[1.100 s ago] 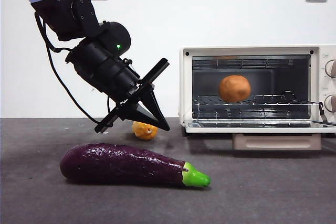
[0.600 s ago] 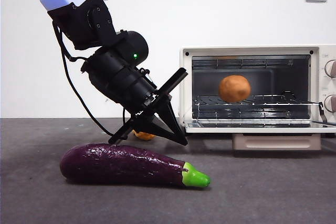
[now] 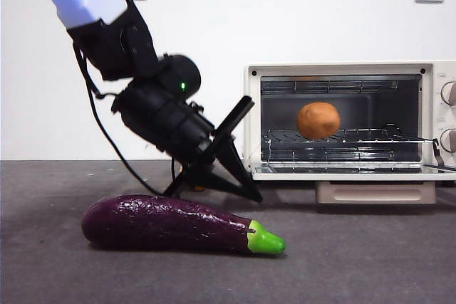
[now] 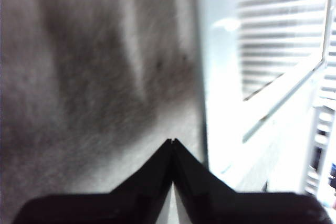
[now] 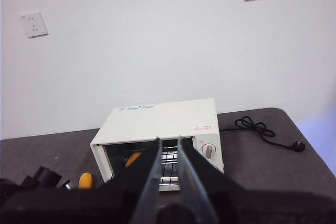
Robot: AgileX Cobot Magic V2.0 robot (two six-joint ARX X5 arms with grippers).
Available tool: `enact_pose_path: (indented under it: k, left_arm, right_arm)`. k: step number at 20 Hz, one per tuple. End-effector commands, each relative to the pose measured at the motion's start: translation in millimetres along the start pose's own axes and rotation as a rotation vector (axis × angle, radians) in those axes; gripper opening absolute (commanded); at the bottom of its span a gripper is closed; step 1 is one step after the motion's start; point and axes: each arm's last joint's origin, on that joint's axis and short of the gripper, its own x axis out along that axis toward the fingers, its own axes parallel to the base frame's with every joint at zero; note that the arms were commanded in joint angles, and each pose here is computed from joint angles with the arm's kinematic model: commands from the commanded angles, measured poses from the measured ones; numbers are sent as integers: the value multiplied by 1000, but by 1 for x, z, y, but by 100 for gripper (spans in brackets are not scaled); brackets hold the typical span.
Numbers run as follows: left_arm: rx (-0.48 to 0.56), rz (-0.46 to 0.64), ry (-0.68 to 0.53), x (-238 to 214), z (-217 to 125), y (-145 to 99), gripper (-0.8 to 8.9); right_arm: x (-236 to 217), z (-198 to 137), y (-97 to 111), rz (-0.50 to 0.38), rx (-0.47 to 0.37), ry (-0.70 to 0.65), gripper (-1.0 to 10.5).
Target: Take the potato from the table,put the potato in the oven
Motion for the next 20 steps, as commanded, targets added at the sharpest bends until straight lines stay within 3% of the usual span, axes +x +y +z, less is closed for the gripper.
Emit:
enact_pose_path:
  k: [1,20]
  left_arm:
    - [-31,-9,24,7,0,9,-7]
    - [-26,-206,20,-3,16,1,-7]
  right_arm:
    - [-2,-3,-1,7,6,17,55]
    - [-2,-3,-1,10,20,18,55]
